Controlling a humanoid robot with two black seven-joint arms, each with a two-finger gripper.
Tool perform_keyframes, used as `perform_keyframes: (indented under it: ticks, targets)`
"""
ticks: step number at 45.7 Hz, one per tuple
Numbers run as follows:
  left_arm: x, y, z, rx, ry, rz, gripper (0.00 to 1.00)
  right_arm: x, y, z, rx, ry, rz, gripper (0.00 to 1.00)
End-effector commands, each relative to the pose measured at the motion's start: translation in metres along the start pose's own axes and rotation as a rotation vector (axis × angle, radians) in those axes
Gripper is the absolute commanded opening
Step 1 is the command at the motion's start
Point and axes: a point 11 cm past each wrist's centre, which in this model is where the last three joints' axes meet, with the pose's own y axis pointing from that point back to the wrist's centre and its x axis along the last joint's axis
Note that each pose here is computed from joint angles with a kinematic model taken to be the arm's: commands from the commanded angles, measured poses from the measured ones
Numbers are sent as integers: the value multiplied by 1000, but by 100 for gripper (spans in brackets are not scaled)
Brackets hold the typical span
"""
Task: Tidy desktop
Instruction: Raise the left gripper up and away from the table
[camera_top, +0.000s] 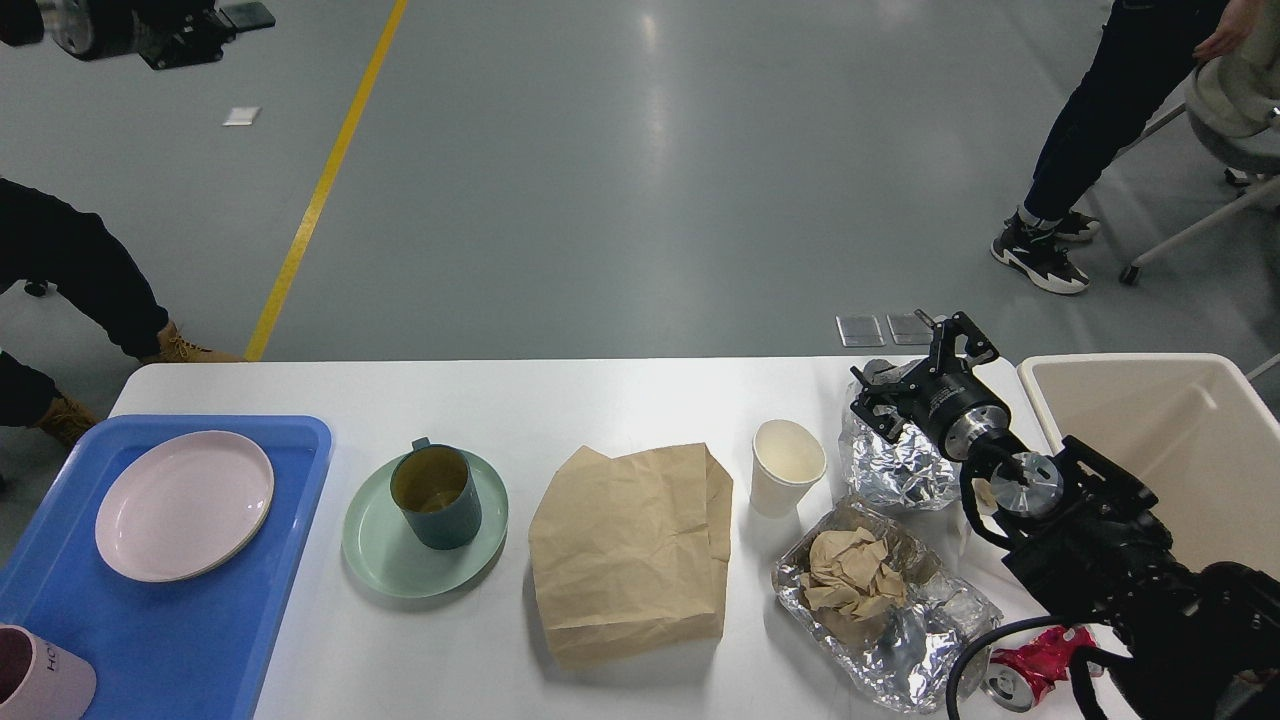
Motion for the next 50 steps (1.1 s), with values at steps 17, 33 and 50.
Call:
perform_keyframes:
  ticks: [17, 33, 50]
  targets:
    - [-115, 23, -34, 503, -326, -604, 96, 0, 0, 0, 0, 0, 0, 100]
    - [-160, 66, -66, 715, -192, -905, 96, 0, 0, 0, 0, 0, 0, 100]
    - [-151, 82, -27, 720, -238, -901, 96, 0, 0, 0, 0, 0, 0, 100]
